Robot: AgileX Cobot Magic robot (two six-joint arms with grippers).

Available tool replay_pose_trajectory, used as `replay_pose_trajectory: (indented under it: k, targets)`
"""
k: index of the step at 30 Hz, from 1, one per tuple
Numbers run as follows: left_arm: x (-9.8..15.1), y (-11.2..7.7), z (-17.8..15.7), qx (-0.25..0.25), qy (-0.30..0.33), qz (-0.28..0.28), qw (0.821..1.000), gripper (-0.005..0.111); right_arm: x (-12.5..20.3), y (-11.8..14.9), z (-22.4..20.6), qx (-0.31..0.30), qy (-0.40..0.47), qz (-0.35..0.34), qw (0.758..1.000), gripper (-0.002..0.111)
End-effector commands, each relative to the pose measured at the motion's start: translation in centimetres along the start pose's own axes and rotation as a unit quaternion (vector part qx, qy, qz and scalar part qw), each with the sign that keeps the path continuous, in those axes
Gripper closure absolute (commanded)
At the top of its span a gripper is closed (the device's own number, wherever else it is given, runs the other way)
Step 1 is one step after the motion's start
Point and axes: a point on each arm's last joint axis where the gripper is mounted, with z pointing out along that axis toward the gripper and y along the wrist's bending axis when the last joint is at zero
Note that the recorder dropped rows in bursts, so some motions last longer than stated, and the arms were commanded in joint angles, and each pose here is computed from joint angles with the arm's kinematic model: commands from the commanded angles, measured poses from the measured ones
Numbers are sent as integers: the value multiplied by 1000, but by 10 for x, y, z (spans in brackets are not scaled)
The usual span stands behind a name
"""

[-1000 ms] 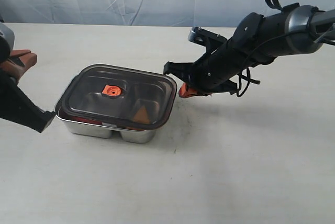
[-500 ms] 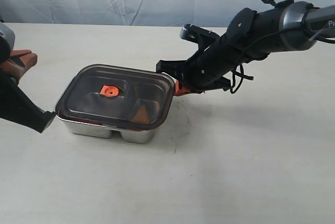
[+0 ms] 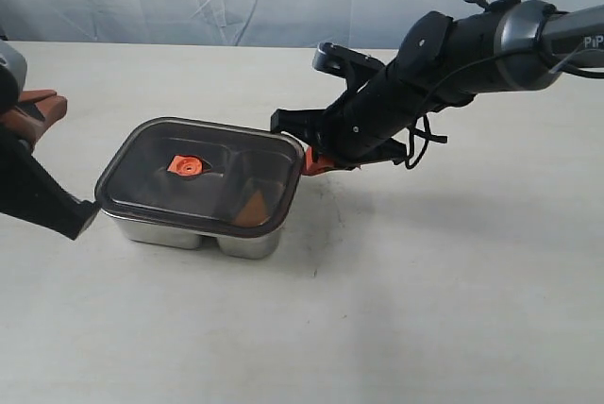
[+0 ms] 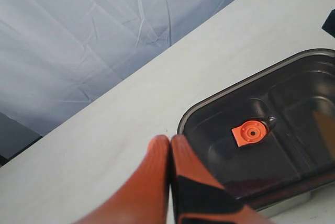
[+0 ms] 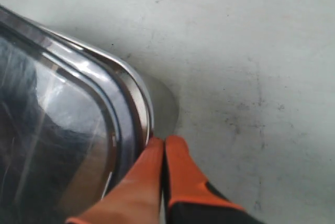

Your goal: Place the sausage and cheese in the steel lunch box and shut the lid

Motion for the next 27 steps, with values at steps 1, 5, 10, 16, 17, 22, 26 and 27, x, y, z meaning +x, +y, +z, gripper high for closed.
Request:
replay_pose_trajectory:
  k: [1,5,10,16,17,22,26,27]
  targets:
    - [0,1,-1,-2,-1,-4,1000,107,0,3,0,-5,6,2,1000,108]
    - [1,1,-1,-3,0,-3,1000,107,1,1,0,1,10,-9,1000,108]
    - [1,1,-1,-5,1,-3,1000,107,5,-1,-1,10,34,-28,999,108]
    - [8,-1,1,-6,4,15,1000,107,12,-14,-5,84,72,-23,994,108]
    - [8,-1,1,-4,2,16,1000,107,12,-16,-7,98,78,-25,992,108]
    - [5,-4,2,9,-16,27,999,107,10,-9,-28,108,69,-43,991,108]
    - [5,-4,15,-10,-8,59,998,107,1,8,-62,87,7,-59,994,108]
    - [6,-6,20,-6,-7,67,998,107,0,15,-71,78,-10,-64,995,108]
